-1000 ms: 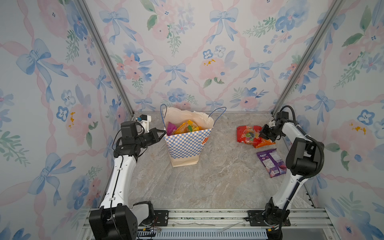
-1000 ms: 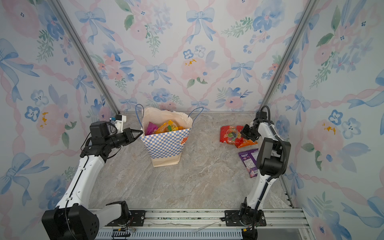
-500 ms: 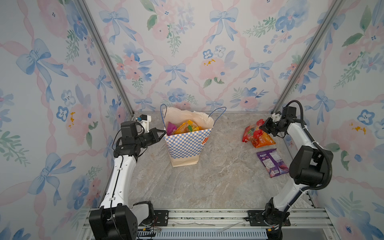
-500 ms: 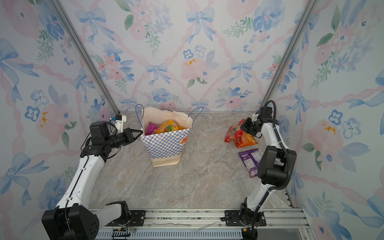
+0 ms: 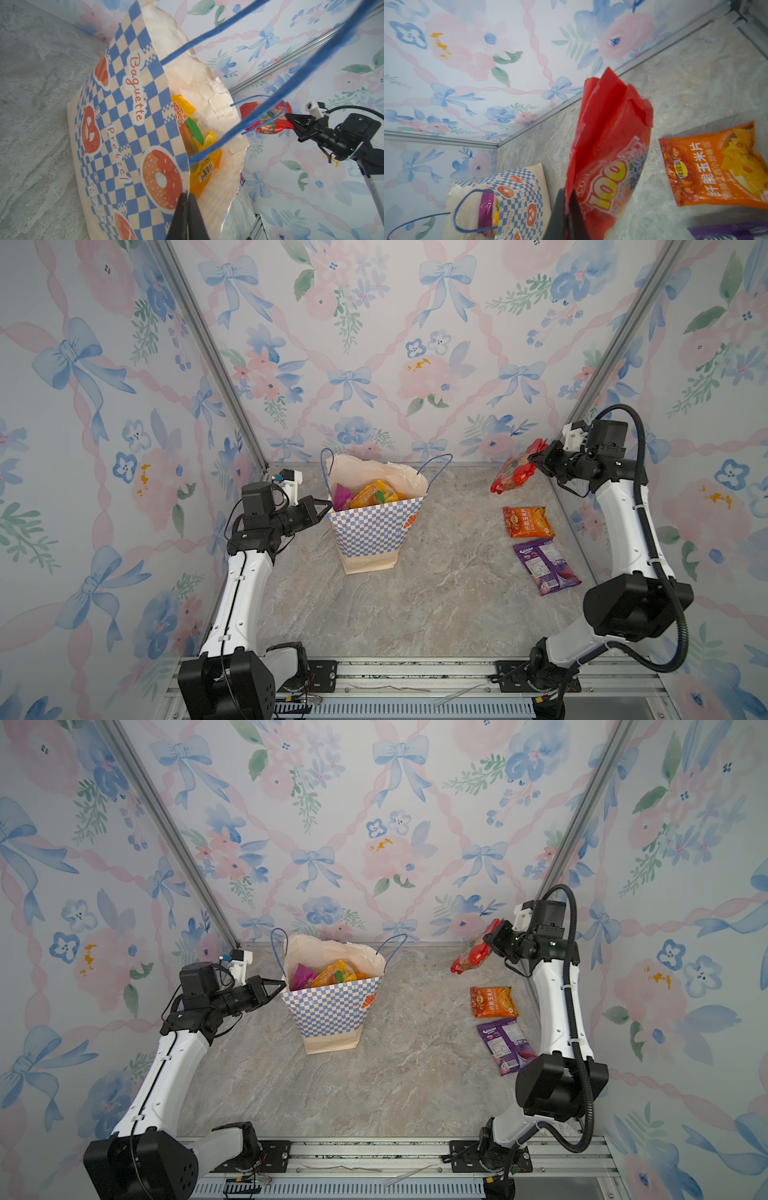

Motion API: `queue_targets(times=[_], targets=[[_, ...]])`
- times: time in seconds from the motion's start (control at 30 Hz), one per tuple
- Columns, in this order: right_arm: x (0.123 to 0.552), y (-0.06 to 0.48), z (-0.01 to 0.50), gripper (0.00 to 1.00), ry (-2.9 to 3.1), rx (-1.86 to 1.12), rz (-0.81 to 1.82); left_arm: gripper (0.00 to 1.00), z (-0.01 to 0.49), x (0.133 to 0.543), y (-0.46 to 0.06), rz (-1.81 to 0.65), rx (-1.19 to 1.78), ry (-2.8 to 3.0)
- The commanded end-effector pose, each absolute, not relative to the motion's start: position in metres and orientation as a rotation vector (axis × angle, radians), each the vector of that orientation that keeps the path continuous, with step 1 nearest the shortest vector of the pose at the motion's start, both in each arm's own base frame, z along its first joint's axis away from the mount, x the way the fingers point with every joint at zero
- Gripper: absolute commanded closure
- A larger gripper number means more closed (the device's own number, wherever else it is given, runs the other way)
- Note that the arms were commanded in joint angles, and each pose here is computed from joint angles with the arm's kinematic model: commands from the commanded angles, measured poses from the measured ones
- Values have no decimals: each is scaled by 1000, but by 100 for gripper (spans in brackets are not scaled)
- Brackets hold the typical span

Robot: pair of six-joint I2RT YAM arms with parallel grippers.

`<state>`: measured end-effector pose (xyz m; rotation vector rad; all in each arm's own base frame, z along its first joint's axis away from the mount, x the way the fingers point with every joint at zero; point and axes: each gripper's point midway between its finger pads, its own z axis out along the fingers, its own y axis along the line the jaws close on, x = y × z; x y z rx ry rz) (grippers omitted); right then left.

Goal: Place the snacks into the paper bag
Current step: Pick up the snack from the top-right of the table, then place the snack in the paper bag.

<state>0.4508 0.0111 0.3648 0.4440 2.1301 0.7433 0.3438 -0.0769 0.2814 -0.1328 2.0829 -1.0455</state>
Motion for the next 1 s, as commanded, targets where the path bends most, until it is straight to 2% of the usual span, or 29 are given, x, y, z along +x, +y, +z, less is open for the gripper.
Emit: queue_targets(times=[0.0, 0.33, 0.53, 0.97], targets=[[425, 37, 444, 100, 1980, 303, 786, 100, 302, 337, -81, -1056, -67, 2030], [381, 109, 555, 100, 1810, 57, 844, 100, 301, 337, -81, -1055, -65, 2032], [375, 156, 573, 100, 1766, -37, 967, 100, 303, 337, -81, -1055, -59, 2028], [352, 275, 564, 100, 1759, -309, 1156, 100, 301, 336, -81, -1056, -60, 2030]])
